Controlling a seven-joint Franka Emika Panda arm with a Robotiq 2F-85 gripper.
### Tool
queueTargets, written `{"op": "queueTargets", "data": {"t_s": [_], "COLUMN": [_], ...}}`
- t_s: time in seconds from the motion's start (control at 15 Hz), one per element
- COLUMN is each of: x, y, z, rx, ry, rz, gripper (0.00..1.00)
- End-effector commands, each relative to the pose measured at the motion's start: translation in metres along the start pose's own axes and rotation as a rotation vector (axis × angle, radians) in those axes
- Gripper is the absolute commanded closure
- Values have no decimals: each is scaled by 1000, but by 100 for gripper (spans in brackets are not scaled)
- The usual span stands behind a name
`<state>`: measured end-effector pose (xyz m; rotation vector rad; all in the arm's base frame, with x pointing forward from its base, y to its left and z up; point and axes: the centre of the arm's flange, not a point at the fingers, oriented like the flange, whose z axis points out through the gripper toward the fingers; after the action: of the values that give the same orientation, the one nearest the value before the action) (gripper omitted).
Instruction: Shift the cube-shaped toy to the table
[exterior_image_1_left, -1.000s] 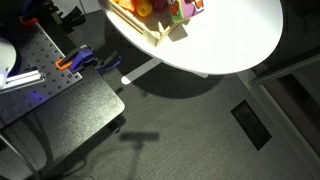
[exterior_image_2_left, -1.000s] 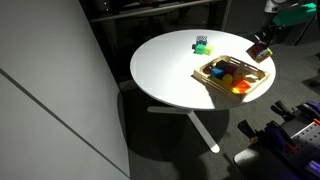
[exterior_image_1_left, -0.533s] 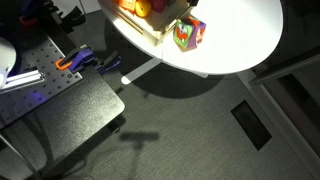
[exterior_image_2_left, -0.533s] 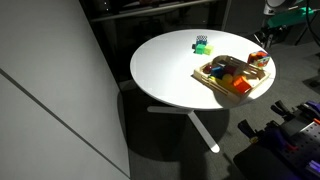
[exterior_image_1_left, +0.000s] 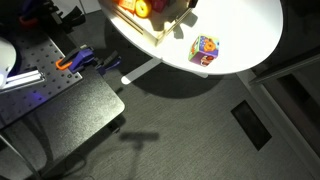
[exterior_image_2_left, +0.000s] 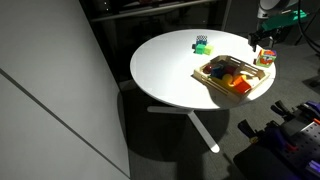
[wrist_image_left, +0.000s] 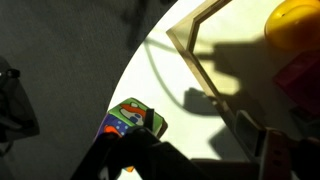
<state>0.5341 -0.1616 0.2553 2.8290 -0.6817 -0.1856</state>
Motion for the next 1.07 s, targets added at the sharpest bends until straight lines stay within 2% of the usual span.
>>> {"op": "queueTargets", "data": {"t_s": [0.0,0.33,0.67,0.87,1.0], "x": [-16,-41,-69,-89,-102], "y": [-8,-16,-15,-15,-15], "z": [-20,-42,-65,-81,-92], "rx": [50,135,136,132,129], "ry": [-52,-94,-79,-75,-68], "rz": [-94,-263,-453,-506,-498], "gripper": [0,0,0,0,0]}}
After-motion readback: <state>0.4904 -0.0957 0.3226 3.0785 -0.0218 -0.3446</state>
